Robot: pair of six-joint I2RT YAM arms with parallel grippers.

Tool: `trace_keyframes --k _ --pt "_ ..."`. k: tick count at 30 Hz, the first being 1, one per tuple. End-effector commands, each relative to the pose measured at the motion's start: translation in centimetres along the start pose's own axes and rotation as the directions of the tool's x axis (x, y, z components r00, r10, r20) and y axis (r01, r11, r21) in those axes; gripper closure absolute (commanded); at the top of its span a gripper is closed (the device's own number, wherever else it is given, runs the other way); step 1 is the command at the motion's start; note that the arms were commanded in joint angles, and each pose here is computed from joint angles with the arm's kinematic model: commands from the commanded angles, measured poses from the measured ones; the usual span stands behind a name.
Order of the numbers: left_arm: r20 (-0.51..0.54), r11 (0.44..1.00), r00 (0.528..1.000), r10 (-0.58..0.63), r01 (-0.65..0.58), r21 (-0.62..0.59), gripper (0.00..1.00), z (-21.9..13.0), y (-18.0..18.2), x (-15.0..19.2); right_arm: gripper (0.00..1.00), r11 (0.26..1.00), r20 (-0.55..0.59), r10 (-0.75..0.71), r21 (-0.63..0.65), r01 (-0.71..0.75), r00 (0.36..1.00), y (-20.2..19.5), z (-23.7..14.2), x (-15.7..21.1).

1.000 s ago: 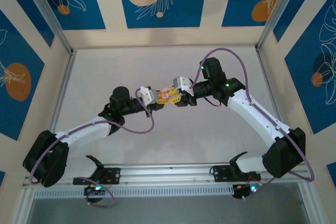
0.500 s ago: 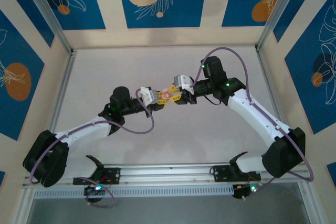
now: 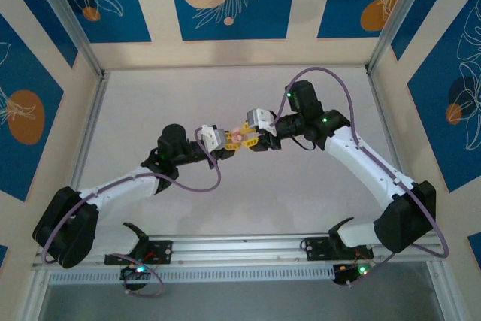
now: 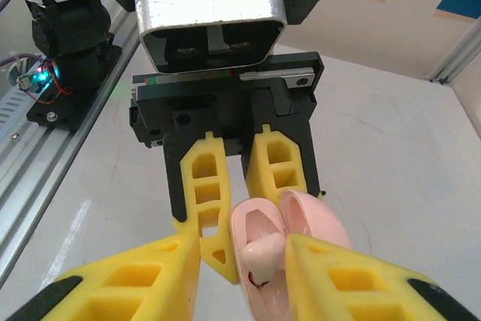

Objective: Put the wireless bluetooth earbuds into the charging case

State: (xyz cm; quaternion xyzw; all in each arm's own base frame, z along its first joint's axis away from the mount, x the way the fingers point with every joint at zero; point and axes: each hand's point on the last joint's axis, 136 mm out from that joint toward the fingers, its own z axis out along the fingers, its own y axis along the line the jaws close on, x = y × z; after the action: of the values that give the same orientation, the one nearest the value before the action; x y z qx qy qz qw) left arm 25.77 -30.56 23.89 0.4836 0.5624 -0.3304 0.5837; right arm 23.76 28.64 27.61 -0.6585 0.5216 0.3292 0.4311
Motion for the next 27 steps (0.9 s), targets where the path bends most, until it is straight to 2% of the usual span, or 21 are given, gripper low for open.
trace_keyframes --k 1,4,18,27 --pt "0.057 0.998 0.997 0.059 -0.060 0.018 0.82 -0.1 -0.4 -2.7 0.65 1.000 0.005 -0.015 -0.012 0.016 1.000 -0.2 0.2 -0.4" --pt "0.056 0.998 0.996 0.062 -0.063 0.016 0.82 -0.2 -0.4 -2.8 0.66 1.000 0.009 -0.011 -0.010 0.011 1.000 -0.4 0.3 -0.4" --pt "0.048 0.998 0.997 0.066 -0.066 0.005 0.82 -0.3 -0.2 -2.8 0.84 0.999 -0.007 0.041 -0.002 -0.041 0.999 -0.7 0.5 0.0" --pt "0.043 0.996 0.996 0.082 -0.080 -0.034 0.82 -0.6 0.3 -3.0 0.91 0.985 -0.068 0.161 0.073 -0.156 0.985 -1.2 1.3 1.4"
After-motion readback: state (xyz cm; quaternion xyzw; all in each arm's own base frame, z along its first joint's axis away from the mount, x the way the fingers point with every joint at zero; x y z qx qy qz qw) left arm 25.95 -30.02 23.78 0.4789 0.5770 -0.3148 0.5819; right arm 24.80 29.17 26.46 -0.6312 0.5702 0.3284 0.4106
